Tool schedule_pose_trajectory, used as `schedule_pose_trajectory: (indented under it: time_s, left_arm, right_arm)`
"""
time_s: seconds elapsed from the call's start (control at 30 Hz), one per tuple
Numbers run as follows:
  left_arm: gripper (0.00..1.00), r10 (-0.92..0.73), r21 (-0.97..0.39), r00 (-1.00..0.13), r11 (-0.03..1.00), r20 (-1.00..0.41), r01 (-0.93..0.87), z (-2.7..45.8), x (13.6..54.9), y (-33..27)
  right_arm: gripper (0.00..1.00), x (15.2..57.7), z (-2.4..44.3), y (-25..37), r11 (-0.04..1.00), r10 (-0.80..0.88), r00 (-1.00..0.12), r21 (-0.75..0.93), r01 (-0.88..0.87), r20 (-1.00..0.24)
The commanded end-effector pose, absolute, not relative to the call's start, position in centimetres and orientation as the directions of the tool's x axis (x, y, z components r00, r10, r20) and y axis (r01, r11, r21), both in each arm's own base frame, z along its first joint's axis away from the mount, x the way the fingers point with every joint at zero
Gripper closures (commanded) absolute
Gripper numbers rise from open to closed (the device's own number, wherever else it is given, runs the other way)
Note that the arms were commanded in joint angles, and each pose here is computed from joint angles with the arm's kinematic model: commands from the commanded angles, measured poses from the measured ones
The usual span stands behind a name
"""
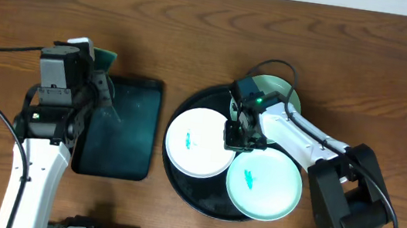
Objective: Clean dirty plates on tray and stack at the side
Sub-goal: 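Carry the sponge with the left gripper over the white plate, then scrub the white plate with the sponge while right gripper holds rim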
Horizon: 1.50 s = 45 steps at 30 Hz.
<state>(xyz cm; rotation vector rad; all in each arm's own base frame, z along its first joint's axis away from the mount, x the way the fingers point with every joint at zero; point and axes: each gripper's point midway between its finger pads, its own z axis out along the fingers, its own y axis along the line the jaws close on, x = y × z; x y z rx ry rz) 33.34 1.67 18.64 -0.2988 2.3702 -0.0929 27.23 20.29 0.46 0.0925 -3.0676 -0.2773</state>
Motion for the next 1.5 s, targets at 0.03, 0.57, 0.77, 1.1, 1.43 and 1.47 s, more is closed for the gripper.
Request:
schedule_pose_trajectory:
  time_s: [0.03, 0.57, 0.77, 1.1, 1.43, 1.47]
  left_arm:
    - [0.93, -0.292, -0.149, -0.781, 0.956, -0.552, -0.252, 15.4, 32.5, 1.8]
    - [0.93, -0.346, -0.575, -0.890, 0.809, -0.298, -0.121, 13.7, 32.7, -8.2]
    - [0.93, -0.245, -0.506, -0.947, 0.855, -0.208, -0.110, 10.9, 30.5, -13.3]
    - [0.93, -0.190, -0.324, -0.972, 0.936, -0.135, -0.138, 4.1, 29.9, -15.8]
    - [0.93, -0.175, -0.335, -0.980, 0.921, 0.100, -0.198, -1.2, 26.9, -18.0]
    - [0.93, -0.155, -0.354, -0.982, 0.917, 0.106, -0.183, -1.1, 26.6, -18.7]
  right_arm:
    - [0.99, 26.8, 0.3, 20.3, 0.981, -0.089, -0.994, 0.181, -0.076, 0.065]
    - [0.99, 27.1, 0.3, 20.5, 0.979, -0.090, -0.995, 0.189, -0.079, 0.050]
    - [0.99, 27.4, 0.3, 20.7, 0.978, -0.090, -0.995, 0.194, -0.081, 0.040]
    - [0.99, 27.1, 0.3, 20.5, 0.979, -0.093, -0.994, 0.189, -0.082, 0.050]
    - [0.99, 26.5, 0.4, 20.6, 0.977, -0.094, -0.993, 0.200, -0.078, 0.076]
    - [0.99, 26.5, 0.4, 20.6, 0.977, -0.094, -0.993, 0.200, -0.078, 0.076]
